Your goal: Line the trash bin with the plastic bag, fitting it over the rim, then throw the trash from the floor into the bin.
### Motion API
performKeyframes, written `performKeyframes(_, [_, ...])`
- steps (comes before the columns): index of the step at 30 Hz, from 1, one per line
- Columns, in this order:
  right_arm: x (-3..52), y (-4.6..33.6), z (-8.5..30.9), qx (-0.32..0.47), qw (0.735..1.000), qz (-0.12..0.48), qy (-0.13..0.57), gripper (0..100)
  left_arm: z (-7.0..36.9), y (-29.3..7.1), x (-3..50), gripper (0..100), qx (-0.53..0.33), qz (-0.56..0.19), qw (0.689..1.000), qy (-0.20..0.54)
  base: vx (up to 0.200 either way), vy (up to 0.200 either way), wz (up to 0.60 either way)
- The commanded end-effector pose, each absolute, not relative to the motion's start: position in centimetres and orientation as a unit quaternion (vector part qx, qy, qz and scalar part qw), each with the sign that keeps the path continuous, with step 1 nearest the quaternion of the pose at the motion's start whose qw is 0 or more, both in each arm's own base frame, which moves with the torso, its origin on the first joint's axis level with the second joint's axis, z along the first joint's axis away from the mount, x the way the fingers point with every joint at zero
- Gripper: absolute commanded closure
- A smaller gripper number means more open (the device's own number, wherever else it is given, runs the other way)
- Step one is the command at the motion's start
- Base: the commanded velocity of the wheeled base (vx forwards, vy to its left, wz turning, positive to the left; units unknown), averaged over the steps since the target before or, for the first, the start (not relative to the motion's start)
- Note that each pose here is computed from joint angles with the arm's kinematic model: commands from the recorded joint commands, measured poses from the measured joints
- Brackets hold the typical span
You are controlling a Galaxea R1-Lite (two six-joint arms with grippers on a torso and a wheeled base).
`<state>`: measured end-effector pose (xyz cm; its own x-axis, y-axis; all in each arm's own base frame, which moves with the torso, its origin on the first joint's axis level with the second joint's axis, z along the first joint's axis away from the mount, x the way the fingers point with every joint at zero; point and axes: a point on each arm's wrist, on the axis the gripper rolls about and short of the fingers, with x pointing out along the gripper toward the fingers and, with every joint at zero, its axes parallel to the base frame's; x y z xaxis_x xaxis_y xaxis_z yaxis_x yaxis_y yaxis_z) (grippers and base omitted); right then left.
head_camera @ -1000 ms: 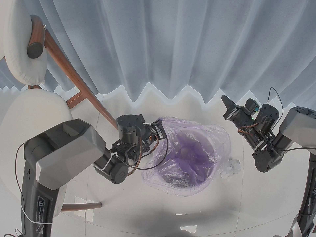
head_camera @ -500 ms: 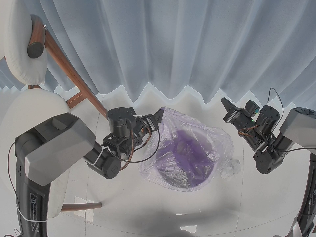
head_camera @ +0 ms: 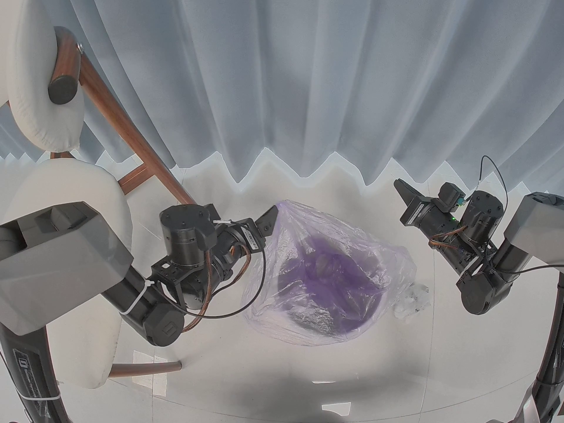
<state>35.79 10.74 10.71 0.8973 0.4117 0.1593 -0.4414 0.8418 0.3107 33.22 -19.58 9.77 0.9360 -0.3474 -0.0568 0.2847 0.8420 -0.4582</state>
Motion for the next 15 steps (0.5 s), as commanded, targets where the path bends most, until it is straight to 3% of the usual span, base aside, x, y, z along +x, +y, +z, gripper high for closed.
performKeyframes(1, [35.6,10.8,10.9,0.171,0.958,0.225,-0.049,100,9.8,-18.8,32.4,0,-0.223,-0.146,0.963,0.048,0.000,0.000,0.00])
performKeyframes(6, [35.5,10.8,11.0,0.170,0.958,0.226,-0.050,100,9.6,-18.2,30.8,0,-0.221,-0.205,0.952,0.060,0.000,0.000,0.00])
performKeyframes(11, [35.2,10.7,11.5,0.171,0.957,0.226,-0.054,100,12.6,-17.7,27.3,0,-0.238,-0.252,0.938,0.017,0.000,0.000,0.00])
performKeyframes(15, [34.9,10.4,12.6,0.172,0.956,0.227,-0.069,100,15.1,-16.9,18.5,0,-0.235,-0.370,0.898,0.029,0.000,0.000,0.00])
